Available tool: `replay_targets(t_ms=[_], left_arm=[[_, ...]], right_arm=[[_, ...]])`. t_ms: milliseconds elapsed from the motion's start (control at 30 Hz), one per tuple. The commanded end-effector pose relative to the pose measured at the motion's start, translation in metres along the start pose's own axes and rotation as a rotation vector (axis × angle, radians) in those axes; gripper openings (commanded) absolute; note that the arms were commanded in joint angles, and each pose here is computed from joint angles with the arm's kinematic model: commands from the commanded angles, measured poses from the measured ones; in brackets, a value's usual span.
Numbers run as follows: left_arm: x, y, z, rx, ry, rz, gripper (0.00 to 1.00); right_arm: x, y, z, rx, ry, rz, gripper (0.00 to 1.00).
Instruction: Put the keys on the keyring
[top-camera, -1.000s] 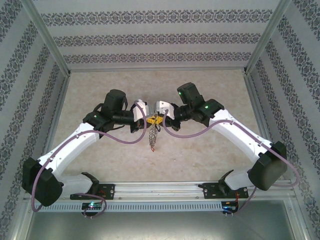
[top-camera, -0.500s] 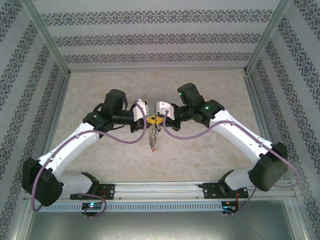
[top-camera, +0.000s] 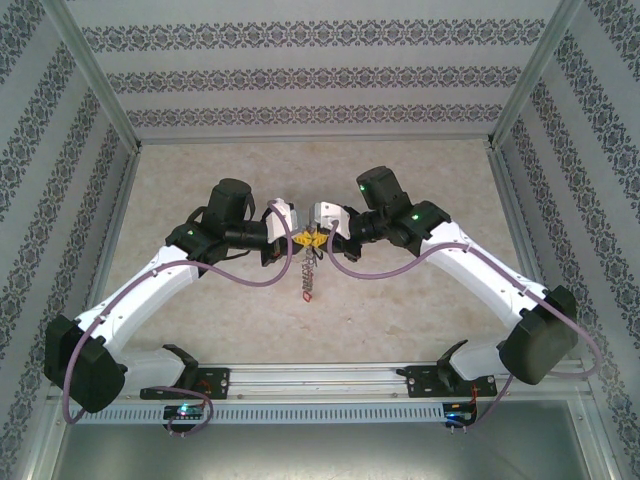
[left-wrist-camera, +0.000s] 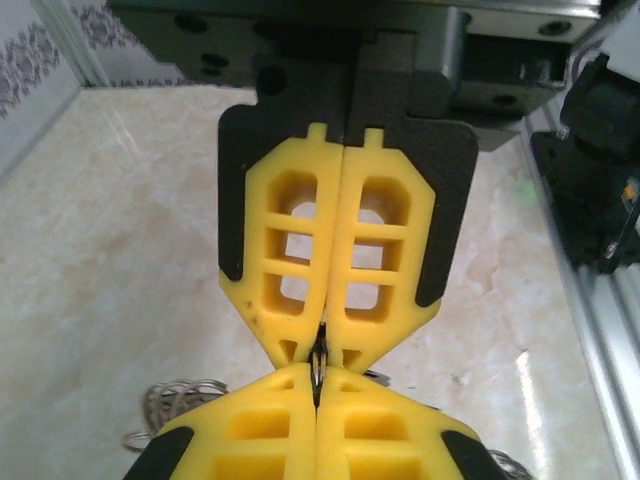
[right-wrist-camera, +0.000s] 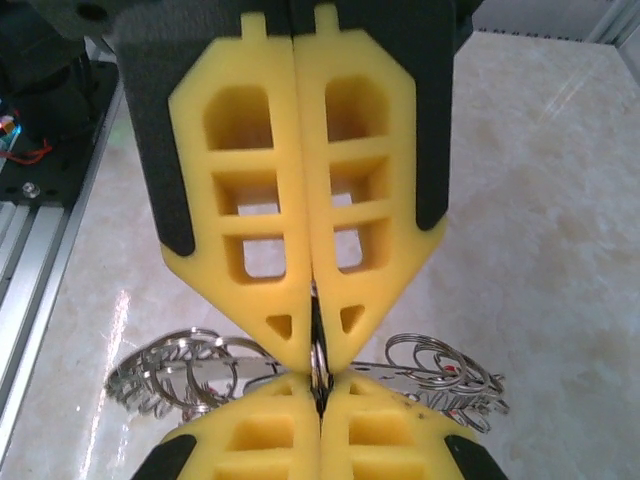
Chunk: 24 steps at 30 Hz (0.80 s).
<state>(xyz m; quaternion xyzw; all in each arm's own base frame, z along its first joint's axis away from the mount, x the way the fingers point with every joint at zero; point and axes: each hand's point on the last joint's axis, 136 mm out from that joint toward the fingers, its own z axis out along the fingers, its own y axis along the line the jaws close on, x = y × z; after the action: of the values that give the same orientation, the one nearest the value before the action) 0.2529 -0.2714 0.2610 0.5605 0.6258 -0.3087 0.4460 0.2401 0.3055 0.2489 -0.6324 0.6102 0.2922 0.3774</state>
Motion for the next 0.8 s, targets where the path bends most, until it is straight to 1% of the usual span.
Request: replay_targets(t_ms=[0, 167, 233, 300, 433, 533, 767], left_arm=[[-0.026, -0.005, -0.004, 0.021, -0.075, 0.039, 0.0], [-0.03, 0.001, -0.005, -0.013, -0.088, 0.027, 0.0], [-0.031, 0.001, -0.006, -0.021, -0.098, 0.04, 0.0], [-0.033, 0.0, -0.008, -0.025, -0.116, 0.055, 0.0], [-0.038, -0.003, -0.01, -0.02, -0.155, 0.073, 0.0], [-0.04, 0.001, -0.011, -0.041, -0.168, 0.074, 0.0], [-0.047, 0.0, -0.014, -0.028, -0.225, 0.075, 0.0]], right_arm=[[-0.019, 0.002, -0.005, -0.002, -0.085, -0.044, 0.0], [-0.019, 0.011, -0.006, -0.032, -0.11, -0.083, 0.0], [-0.018, 0.016, -0.009, -0.045, -0.128, -0.09, 0.11], [-0.016, 0.015, -0.014, -0.046, -0.145, -0.085, 0.13], [-0.013, 0.017, -0.018, -0.064, -0.155, -0.063, 0.14], [-0.013, 0.017, -0.023, -0.068, -0.163, -0.051, 0.18], [-0.013, 0.018, -0.025, -0.096, -0.187, -0.023, 0.17]])
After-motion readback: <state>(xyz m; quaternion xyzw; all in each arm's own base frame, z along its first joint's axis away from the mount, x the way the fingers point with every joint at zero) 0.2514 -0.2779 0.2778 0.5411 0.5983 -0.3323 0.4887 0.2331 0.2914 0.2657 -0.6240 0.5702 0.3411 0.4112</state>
